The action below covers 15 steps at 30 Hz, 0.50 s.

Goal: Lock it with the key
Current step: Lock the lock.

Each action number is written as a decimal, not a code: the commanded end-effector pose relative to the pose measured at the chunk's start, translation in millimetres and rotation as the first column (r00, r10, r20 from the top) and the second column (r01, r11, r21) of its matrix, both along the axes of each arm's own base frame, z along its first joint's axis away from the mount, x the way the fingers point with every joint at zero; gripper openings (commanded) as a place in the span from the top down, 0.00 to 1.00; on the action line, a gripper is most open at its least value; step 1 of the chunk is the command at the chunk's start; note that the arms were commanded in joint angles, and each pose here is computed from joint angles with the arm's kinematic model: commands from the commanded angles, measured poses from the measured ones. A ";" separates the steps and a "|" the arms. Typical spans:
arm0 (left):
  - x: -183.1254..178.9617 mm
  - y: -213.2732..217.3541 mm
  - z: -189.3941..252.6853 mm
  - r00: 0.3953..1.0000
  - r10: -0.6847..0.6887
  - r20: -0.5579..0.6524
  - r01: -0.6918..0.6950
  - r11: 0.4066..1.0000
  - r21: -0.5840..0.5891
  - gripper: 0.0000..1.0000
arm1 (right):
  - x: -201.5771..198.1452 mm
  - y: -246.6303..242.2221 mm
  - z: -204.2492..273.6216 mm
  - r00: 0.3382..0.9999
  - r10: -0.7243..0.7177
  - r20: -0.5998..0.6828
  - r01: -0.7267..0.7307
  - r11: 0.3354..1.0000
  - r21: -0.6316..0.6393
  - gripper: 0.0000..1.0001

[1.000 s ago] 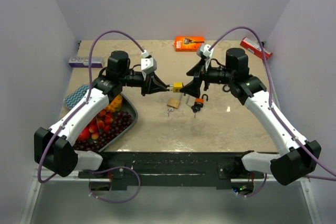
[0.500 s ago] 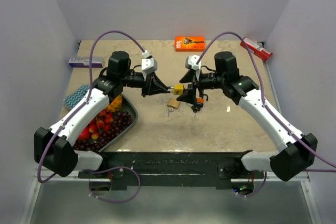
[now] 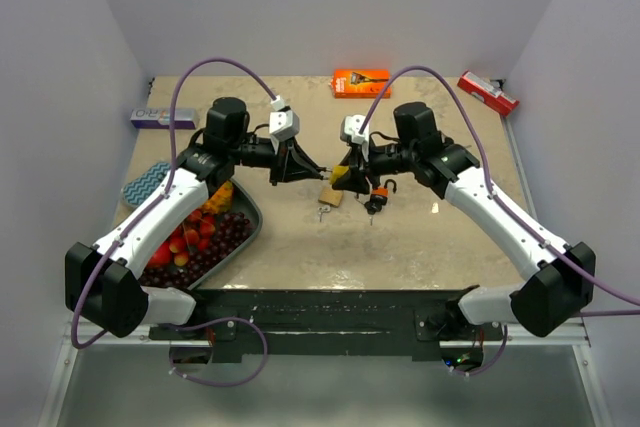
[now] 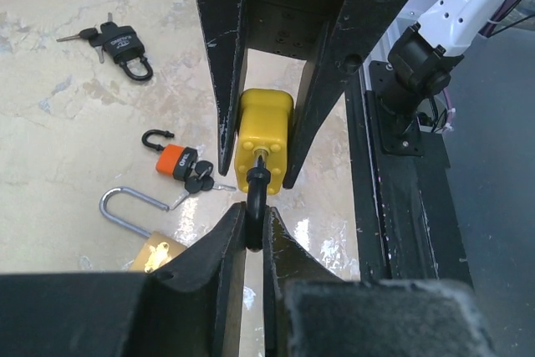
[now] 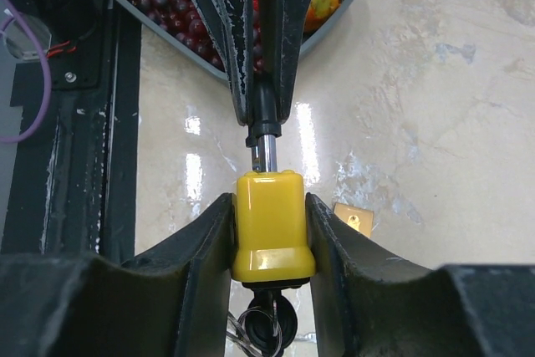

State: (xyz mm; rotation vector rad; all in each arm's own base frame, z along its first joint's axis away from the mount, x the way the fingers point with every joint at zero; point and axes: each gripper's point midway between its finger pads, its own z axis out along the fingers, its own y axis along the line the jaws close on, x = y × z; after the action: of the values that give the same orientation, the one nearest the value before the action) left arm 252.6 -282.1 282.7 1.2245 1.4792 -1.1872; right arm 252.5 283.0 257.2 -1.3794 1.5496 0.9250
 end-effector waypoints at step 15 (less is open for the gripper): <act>-19.0 -37.0 27.7 0.979 -0.092 0.183 0.111 0.990 -0.093 1.00 | -22.0 31.0 60.4 0.992 0.126 -0.005 -0.123 0.979 0.161 1.00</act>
State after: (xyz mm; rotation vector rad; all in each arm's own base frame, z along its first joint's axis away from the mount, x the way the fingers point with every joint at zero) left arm 249.6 -294.3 287.0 1.2434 1.4287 -1.1523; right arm 248.6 284.5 259.6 -1.3274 1.6203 1.0055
